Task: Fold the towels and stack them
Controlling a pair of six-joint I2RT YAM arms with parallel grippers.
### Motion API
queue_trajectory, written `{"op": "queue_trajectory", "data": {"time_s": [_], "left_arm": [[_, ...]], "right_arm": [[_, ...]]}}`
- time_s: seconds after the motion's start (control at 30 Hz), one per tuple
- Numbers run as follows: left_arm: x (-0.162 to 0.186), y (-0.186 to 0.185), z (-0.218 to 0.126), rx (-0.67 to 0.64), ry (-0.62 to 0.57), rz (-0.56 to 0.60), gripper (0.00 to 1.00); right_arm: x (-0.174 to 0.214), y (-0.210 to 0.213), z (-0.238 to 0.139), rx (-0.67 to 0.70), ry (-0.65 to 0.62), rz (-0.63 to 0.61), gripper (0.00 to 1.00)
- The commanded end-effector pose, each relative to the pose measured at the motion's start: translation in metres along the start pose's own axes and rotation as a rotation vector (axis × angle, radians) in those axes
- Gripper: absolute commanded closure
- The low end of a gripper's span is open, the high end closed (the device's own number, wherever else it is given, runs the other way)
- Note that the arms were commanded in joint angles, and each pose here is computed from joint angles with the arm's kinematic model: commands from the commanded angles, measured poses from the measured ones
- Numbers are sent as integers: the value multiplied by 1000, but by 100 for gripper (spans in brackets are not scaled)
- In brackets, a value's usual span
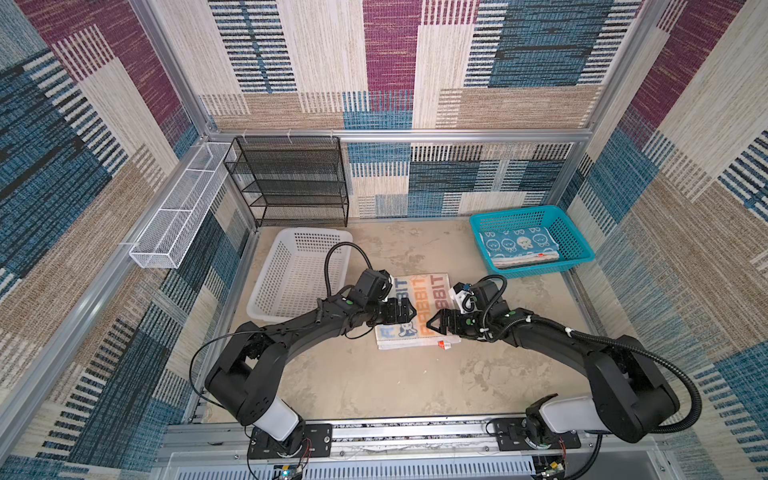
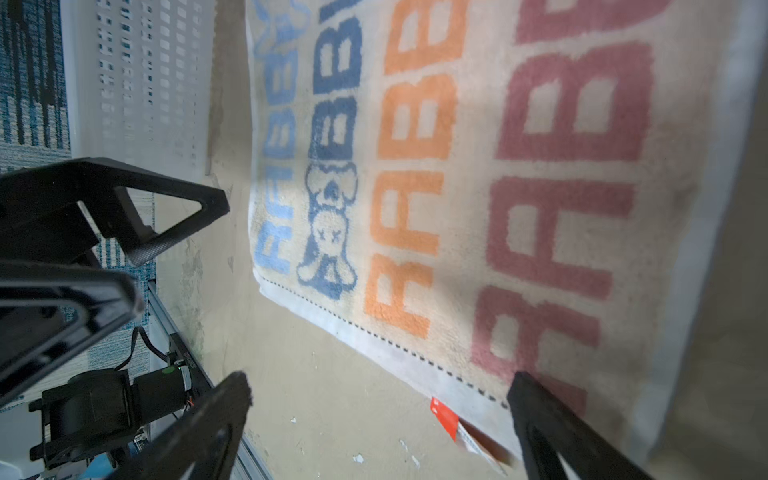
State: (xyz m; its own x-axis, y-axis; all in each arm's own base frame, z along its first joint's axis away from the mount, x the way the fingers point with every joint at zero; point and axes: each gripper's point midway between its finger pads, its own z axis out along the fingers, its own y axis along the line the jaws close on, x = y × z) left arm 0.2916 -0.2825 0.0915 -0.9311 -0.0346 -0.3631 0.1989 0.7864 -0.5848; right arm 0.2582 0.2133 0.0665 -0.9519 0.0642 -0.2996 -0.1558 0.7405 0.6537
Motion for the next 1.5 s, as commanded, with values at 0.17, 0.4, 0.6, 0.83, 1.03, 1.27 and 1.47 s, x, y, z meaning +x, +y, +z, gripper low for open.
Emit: {"op": "queue_trajectory", "data": {"time_s": [0.17, 0.4, 0.6, 0.83, 1.03, 1.27, 1.47], "left_arm": [[30, 26, 20, -8, 47, -98, 1], [-8, -3, -8, -1, -50, -38, 1], [-100, -34, -53, 64, -230, -25, 1], [-157, -8, -12, 59, -200, -114, 1], [-161, 25, 33, 53, -139, -208, 1], [-156, 69, 58, 3, -106, -257, 1], [-150, 91, 56, -58, -96, -231, 1]], "right_arm": [[17, -19, 6, 42, 23, 32, 1], [-19, 9, -11, 17, -39, -35, 1], [-120, 36, -43, -37, -208, -53, 1], [-191, 24, -9, -80, -219, -30, 1], [-203, 4, 28, -148, -189, 28, 1], [-205, -19, 53, -142, -143, 28, 1], [-205, -47, 55, -74, -135, 41, 1]]}}
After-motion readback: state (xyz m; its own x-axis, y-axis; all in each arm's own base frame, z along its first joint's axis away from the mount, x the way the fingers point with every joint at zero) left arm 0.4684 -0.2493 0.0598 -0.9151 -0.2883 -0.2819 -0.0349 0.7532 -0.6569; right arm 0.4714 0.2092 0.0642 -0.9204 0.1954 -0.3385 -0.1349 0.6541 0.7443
